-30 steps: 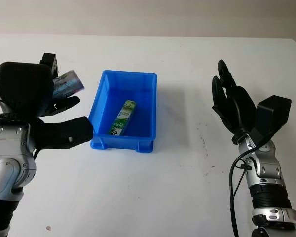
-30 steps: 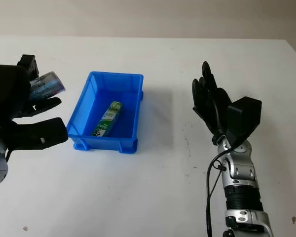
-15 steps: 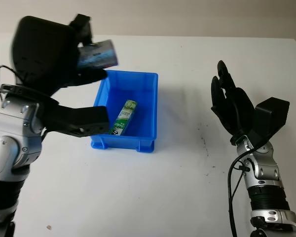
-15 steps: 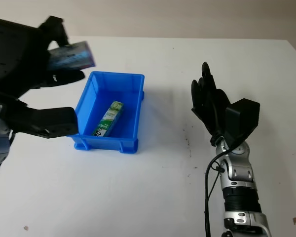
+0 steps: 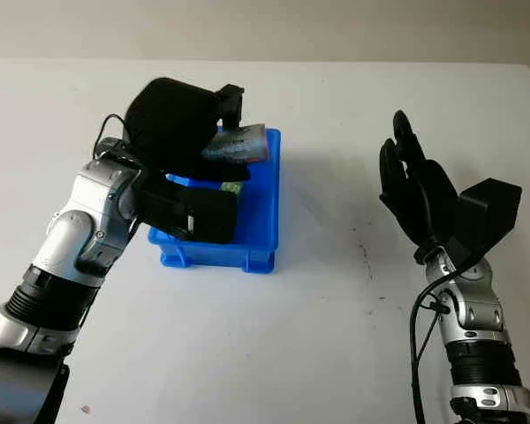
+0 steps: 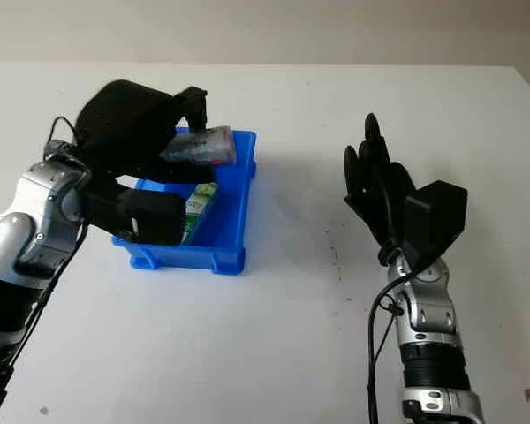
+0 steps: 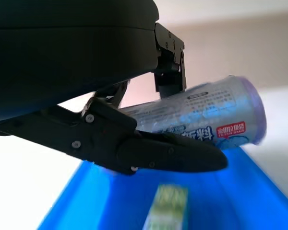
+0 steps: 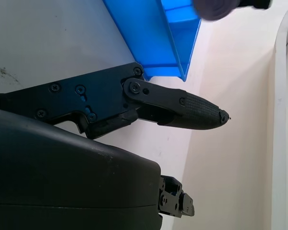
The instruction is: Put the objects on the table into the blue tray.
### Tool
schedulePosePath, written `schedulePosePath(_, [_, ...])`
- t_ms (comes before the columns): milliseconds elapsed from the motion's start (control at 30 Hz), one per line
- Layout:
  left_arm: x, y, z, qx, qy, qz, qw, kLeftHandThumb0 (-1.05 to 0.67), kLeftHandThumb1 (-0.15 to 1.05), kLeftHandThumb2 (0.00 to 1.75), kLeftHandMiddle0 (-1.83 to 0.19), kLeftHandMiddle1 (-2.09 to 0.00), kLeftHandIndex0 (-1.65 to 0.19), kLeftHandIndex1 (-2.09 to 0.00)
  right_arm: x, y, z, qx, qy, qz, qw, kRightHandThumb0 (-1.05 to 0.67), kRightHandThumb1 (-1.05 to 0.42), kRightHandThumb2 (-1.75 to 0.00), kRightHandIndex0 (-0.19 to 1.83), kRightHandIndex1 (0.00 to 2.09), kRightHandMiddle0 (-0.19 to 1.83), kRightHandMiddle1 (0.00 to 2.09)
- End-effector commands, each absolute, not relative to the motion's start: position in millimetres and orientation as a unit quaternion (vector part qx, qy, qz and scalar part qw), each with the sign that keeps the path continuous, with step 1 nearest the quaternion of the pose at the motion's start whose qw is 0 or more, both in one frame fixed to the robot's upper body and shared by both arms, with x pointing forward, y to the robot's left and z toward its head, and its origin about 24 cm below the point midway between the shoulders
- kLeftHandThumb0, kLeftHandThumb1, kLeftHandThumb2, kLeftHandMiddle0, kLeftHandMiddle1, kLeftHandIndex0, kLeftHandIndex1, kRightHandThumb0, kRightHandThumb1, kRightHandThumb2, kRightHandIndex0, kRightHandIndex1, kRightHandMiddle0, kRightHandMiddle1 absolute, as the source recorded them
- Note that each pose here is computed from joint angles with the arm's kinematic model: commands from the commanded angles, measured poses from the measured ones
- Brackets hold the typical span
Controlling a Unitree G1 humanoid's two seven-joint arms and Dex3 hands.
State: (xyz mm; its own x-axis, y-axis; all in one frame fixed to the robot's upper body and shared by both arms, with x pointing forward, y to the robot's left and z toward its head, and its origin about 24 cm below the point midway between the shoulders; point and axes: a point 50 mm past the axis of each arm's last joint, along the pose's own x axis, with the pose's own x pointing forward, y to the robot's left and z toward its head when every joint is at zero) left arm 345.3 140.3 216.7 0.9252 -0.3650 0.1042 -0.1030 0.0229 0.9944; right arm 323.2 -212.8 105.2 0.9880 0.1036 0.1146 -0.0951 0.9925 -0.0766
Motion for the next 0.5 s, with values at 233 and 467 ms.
schedulePosePath(233, [349.3, 147.0, 218.8, 0.67, -0.139, -0.133, 0.717, -0.64, 1.05, 0.25, 0.17, -0.01, 0.18, -0.02, 321.2, -214.3, 105.9, -0.038, -0.057, 0.046, 0.997, -0.68, -1.05, -0.6, -0.19, 0.0, -0.19, 0.0])
schedulePosePath(467, [345.3, 162.6, 233.1, 0.48, -0.164, -0.163, 0.846, -0.79, 1.05, 0.32, 0.19, 0.0, 0.19, 0.0, 324.6, -212.4, 107.5, -0.04, -0.062, 0.053, 0.996, -0.68, -1.05, -0.6, -0.19, 0.0, -0.19, 0.0])
